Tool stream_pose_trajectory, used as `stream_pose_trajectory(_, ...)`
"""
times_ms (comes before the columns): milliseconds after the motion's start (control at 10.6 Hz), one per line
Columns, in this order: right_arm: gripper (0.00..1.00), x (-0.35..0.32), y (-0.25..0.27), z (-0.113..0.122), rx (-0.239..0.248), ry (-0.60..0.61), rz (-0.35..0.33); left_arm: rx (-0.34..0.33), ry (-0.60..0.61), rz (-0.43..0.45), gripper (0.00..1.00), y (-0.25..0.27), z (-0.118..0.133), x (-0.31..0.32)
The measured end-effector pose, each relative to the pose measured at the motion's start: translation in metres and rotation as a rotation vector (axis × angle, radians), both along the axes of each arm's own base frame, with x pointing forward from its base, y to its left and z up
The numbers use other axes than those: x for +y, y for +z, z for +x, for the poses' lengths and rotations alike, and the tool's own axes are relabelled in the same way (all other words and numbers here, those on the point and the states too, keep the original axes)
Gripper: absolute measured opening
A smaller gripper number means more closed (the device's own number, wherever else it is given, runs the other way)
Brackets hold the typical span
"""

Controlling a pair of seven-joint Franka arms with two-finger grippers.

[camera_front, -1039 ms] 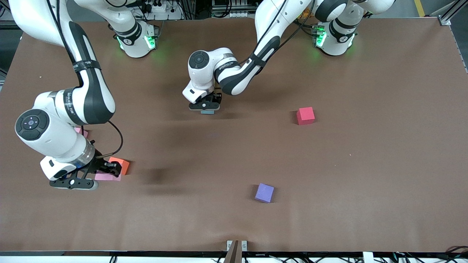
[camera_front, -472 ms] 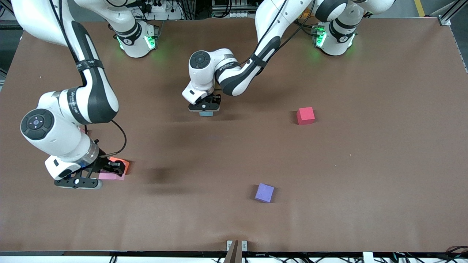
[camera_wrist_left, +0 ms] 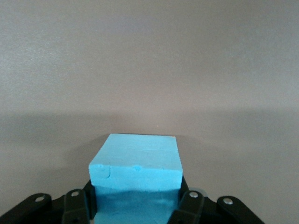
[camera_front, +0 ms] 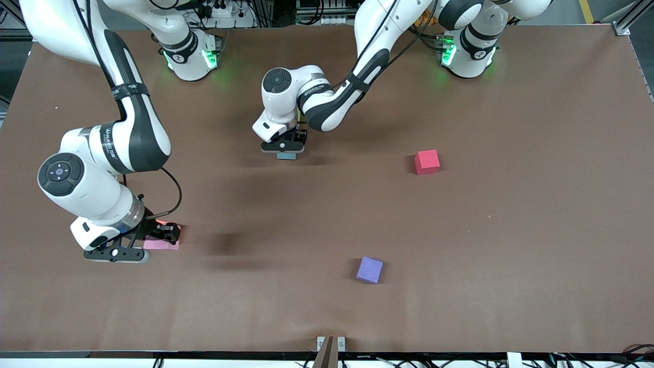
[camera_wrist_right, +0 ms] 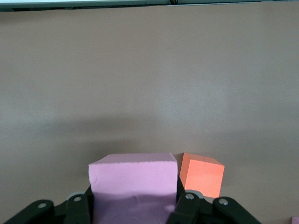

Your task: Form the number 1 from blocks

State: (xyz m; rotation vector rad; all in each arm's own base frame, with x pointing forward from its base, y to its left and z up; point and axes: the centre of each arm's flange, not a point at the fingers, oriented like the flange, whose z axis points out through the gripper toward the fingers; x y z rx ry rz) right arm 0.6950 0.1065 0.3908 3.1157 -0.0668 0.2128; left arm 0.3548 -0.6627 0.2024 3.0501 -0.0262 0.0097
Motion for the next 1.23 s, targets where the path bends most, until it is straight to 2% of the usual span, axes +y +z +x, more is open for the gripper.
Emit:
stream_pose_trajectory(94,0.59,0.0,0.0,0.0,0.001,0.0,0.0,-0.001,-0.02,0.001,0.75,-0.001,0.0,0.0)
stream_pose_trajectory(189,0.59,0.0,0.0,0.0,0.001,-0.001,0.0,-0.003,-0.027,0.0,0.9,0.0,0.001,0.0)
stream_pose_trajectory(283,0.59,0.0,0.0,0.0,0.001,-0.001,0.0,-0.007,-0.027,0.0,1.0,0.001,0.002,0.0)
stream_pose_trajectory(472,0.59,0.0,0.0,0.0,0.001,-0.002,0.0,-0.014,-0.007,0.043,1.0,0.012,0.019,0.01)
stream_pose_trajectory(661,0.59,0.01,-0.002,-0.002,0.001,-0.028,0.009,-0.032,0.076,0.105,1.0,0.04,0.075,0.049)
stream_pose_trajectory(945,0.59,0.06,-0.014,-0.013,0.021,-0.045,0.019,-0.02,0.182,0.139,1.0,0.085,0.179,0.145)
stream_pose_trajectory(1134,0.59,0.097,-0.027,-0.024,0.041,-0.063,0.03,0.018,0.236,0.181,1.0,0.117,0.228,0.217)
stream_pose_trajectory(1228,0.59,0.121,-0.036,-0.032,0.056,-0.067,0.033,0.061,0.259,0.214,1.0,0.124,0.247,0.259)
